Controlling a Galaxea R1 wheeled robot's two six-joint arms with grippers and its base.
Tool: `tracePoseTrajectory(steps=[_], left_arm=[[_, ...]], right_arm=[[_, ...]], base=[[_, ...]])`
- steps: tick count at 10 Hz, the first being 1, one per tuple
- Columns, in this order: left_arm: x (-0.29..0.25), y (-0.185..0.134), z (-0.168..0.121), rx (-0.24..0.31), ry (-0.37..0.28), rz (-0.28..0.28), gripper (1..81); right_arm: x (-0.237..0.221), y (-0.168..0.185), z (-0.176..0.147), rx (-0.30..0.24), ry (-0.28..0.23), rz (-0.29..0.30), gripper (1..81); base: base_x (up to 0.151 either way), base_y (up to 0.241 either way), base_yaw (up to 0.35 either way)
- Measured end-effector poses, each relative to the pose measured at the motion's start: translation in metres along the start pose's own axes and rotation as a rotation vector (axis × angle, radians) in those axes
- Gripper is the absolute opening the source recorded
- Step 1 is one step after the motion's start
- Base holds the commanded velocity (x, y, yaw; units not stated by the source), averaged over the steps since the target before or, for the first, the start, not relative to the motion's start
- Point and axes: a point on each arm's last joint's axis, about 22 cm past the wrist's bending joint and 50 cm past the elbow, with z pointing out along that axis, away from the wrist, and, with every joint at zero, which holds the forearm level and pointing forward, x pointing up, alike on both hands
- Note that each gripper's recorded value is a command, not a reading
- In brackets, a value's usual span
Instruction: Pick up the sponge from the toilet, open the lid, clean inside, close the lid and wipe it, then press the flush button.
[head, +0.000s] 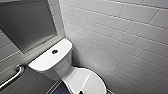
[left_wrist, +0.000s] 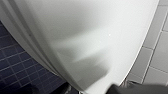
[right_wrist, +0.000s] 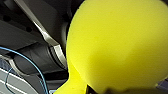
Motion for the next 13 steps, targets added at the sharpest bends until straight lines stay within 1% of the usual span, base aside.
tracePoseTrajectory(steps=[3,5,6,8,9,11,13], left_arm=[[0.008,-0.001,-0.004,0.005,0.007,-0.050,81.1],[0.017,-0.002,-0.019,-0.004,0.004,-0.053,81.1],[0.018,0.003,-0.029,-0.023,-0.009,-0.056,81.1],[0.014,0.017,-0.051,-0.078,-0.039,-0.065,81.1],[0.013,0.025,-0.064,-0.117,-0.047,-0.072,81.1],[0.019,0.033,-0.087,-0.170,-0.041,-0.079,81.1],[0.018,0.044,-0.104,-0.214,-0.047,-0.083,81.1]], right_arm=[[0.000,-0.001,0.000,0.001,0.000,0.000,1.0],[-0.006,0.004,-0.001,-0.009,-0.007,0.002,1.0],[-0.006,0.006,-0.001,-0.013,-0.007,0.002,1.0],[-0.006,0.002,0.000,-0.008,-0.007,0.002,1.0],[-0.006,0.001,0.000,-0.007,-0.007,0.002,1.0],[-0.006,0.002,0.000,-0.008,-0.007,0.002,1.0],[-0.006,0.001,0.000,-0.008,-0.007,0.002,1.0]], base=[[0.000,0.000,0.000],[0.000,0.000,0.000],[0.000,0.000,0.000],[0.000,0.000,0.000],[0.000,0.000,0.000],[0.000,0.000,0.000],[0.000,0.000,0.000]])
